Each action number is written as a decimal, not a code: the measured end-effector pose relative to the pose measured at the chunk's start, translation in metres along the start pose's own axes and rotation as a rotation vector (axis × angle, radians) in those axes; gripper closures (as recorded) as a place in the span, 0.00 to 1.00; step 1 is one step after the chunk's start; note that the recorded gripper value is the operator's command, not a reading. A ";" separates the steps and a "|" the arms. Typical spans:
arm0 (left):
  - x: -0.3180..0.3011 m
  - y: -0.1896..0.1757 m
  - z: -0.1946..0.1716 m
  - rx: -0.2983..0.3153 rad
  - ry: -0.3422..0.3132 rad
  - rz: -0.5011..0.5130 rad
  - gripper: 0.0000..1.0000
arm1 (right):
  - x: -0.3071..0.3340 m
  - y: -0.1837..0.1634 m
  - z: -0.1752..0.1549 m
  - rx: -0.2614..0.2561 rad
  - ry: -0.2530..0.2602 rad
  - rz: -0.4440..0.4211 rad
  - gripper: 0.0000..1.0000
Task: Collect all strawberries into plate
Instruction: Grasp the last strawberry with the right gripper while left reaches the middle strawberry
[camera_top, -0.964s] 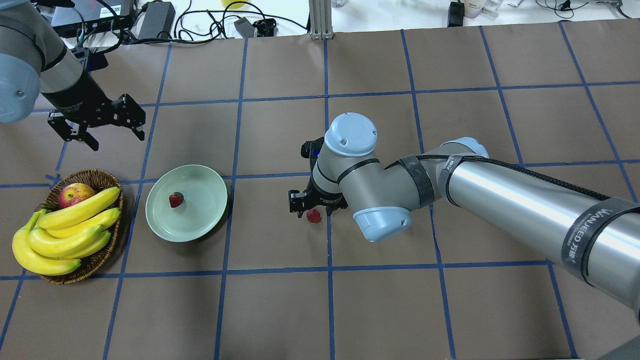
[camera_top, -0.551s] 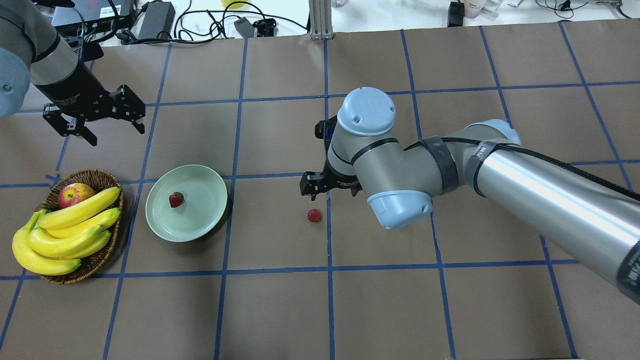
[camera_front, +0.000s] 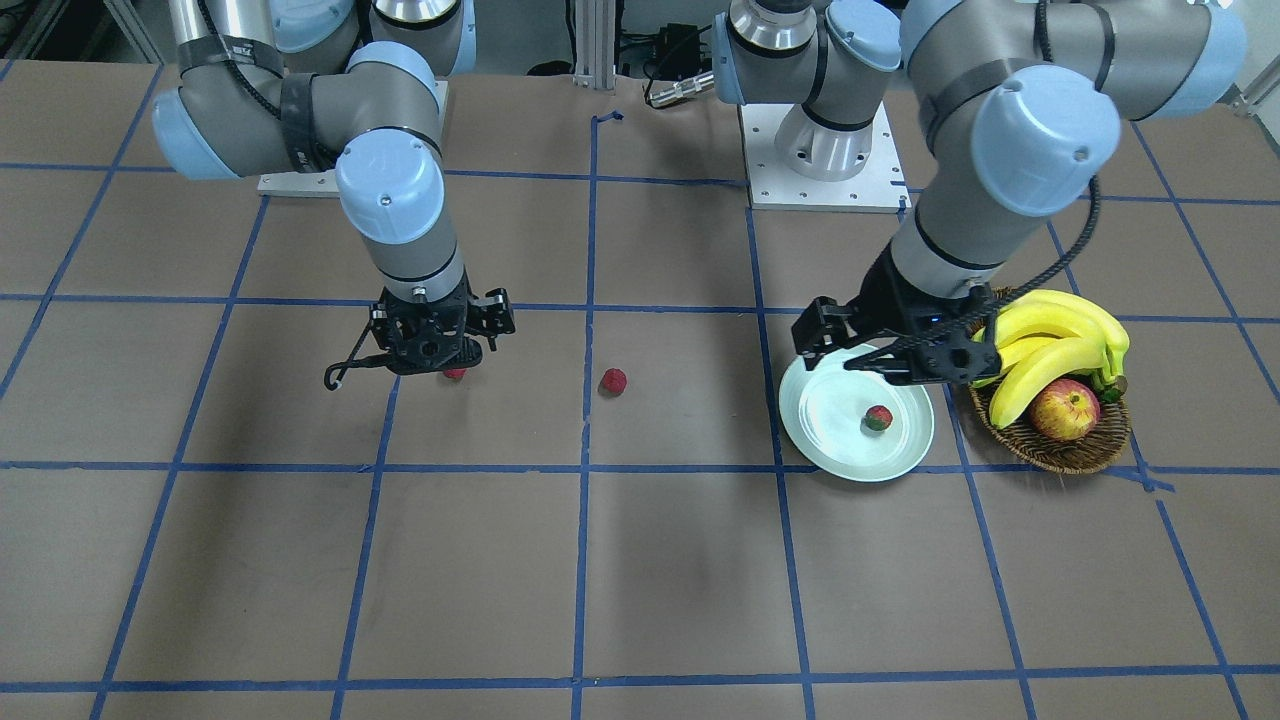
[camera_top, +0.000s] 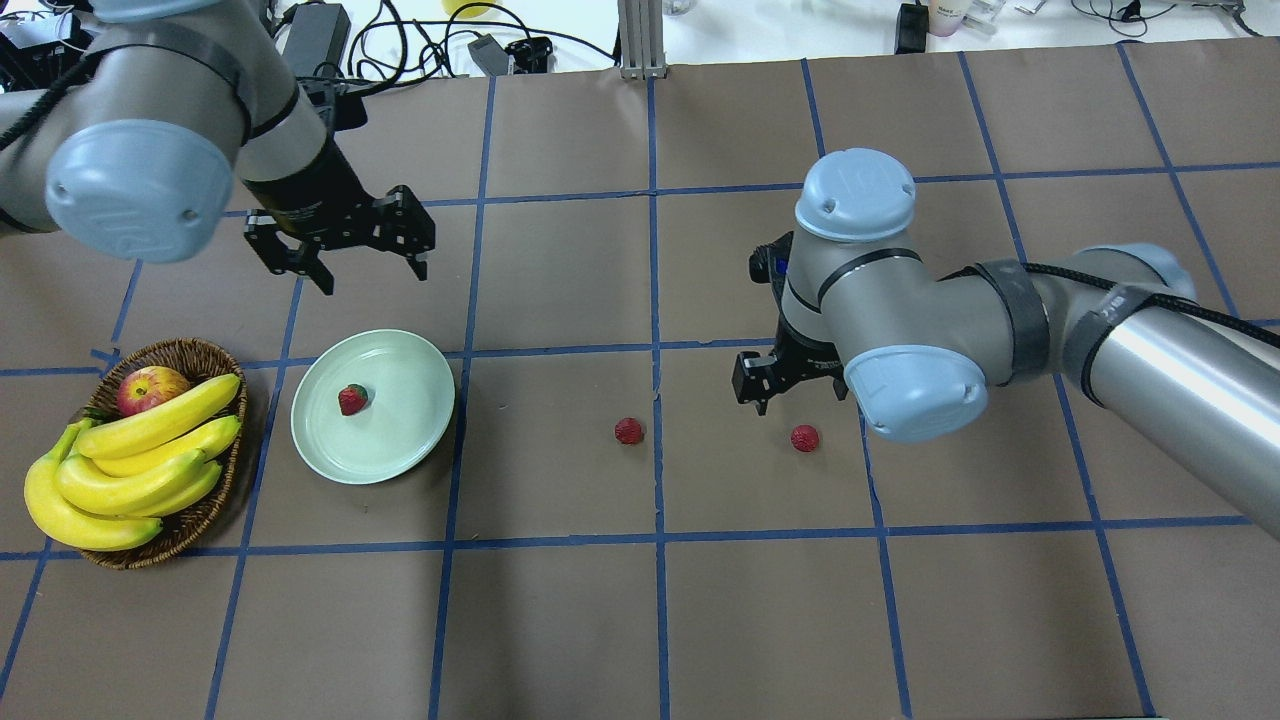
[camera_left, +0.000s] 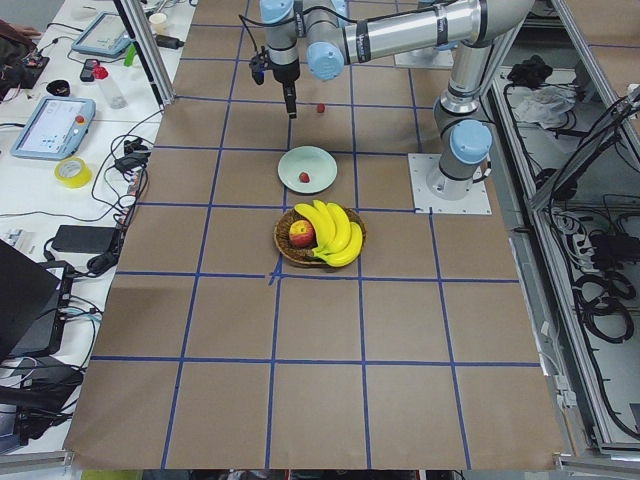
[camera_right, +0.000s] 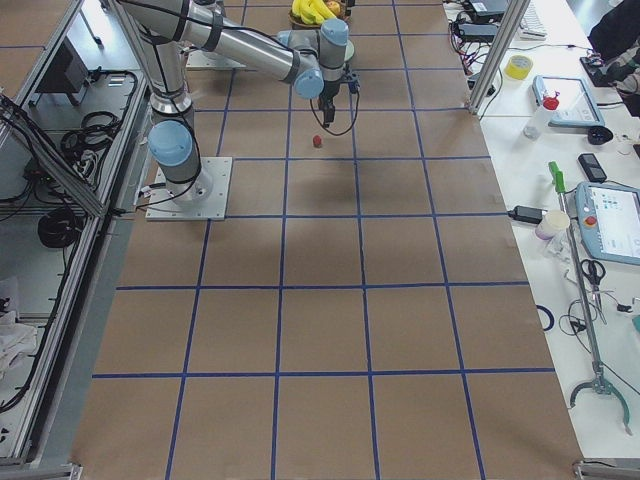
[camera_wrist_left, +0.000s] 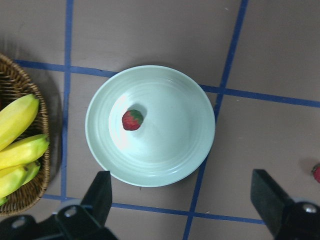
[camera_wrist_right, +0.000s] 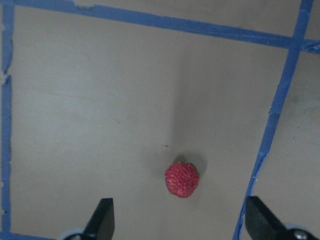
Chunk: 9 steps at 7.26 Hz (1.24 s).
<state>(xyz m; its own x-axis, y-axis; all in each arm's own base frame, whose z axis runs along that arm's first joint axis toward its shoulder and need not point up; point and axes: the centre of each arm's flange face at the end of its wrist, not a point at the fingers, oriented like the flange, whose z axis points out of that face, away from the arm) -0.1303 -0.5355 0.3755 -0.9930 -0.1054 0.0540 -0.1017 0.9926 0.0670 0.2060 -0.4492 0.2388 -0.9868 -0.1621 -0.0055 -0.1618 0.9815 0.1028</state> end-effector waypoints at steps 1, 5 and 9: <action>0.026 0.007 0.026 0.006 0.039 0.017 0.00 | 0.011 0.010 0.021 -0.001 -0.010 0.008 0.11; 0.113 0.042 0.124 0.005 0.140 0.139 0.00 | 0.010 0.009 0.043 0.052 -0.094 0.086 0.15; 0.150 0.069 0.193 -0.042 0.128 0.217 0.00 | 0.009 0.007 0.058 0.047 -0.098 0.092 0.50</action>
<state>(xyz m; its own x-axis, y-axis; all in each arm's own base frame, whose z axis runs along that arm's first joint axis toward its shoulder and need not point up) -0.2984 -0.4710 0.1962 -0.9752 0.1000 0.1975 0.1179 0.9897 0.0812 0.1949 -0.4374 0.1816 -0.9935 -0.0623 -0.0953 -0.0683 0.9958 0.0602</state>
